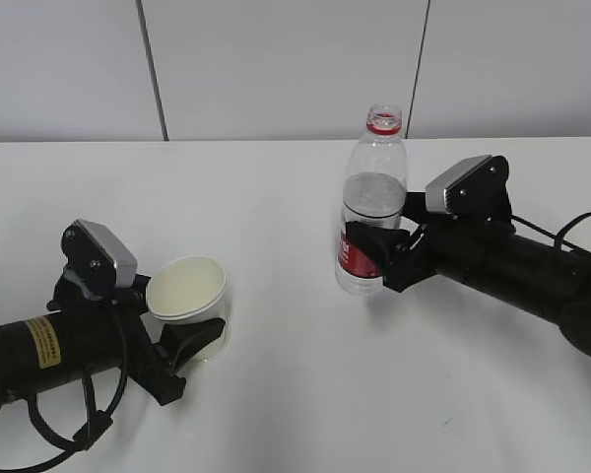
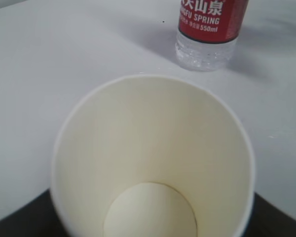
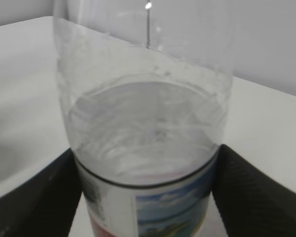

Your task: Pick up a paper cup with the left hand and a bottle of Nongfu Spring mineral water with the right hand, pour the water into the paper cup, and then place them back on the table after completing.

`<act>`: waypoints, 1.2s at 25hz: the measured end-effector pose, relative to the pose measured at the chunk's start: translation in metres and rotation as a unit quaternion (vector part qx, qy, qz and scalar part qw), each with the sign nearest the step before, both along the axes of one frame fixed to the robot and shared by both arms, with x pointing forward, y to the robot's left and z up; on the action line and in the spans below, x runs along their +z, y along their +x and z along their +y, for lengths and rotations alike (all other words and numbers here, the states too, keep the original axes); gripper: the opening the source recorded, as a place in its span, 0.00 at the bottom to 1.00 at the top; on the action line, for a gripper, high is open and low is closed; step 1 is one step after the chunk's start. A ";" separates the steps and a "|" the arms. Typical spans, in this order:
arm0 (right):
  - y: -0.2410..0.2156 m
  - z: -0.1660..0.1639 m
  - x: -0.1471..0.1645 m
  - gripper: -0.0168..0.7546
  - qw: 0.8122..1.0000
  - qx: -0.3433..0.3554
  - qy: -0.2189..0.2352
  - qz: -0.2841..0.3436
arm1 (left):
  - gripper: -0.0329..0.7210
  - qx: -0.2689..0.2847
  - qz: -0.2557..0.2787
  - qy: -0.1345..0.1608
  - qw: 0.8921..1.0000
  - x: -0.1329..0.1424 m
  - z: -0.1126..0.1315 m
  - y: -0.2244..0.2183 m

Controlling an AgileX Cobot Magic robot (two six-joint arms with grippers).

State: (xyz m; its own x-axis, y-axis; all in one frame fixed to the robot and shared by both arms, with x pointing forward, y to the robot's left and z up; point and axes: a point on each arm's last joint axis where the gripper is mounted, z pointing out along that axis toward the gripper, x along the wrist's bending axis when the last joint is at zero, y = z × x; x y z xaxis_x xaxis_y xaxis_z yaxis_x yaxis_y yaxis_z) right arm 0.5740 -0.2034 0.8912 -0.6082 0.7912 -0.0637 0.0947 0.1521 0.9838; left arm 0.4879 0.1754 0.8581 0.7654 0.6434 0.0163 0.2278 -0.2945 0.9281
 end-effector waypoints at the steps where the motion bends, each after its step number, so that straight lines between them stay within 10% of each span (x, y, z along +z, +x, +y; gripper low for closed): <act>1: 0.002 0.000 0.001 0.79 1.000 0.000 0.000 -0.003 | 0.64 0.000 0.000 0.000 1.000 0.000 0.000 0.000; 15: 0.005 0.001 0.003 0.47 1.000 0.000 -0.001 -0.007 | 0.64 0.000 -0.004 -0.005 1.000 0.001 0.000 0.000; 30: 0.002 -0.001 0.027 0.45 0.998 0.003 -0.055 -0.011 | 0.62 -0.043 0.009 -0.021 0.999 0.020 -0.006 -0.007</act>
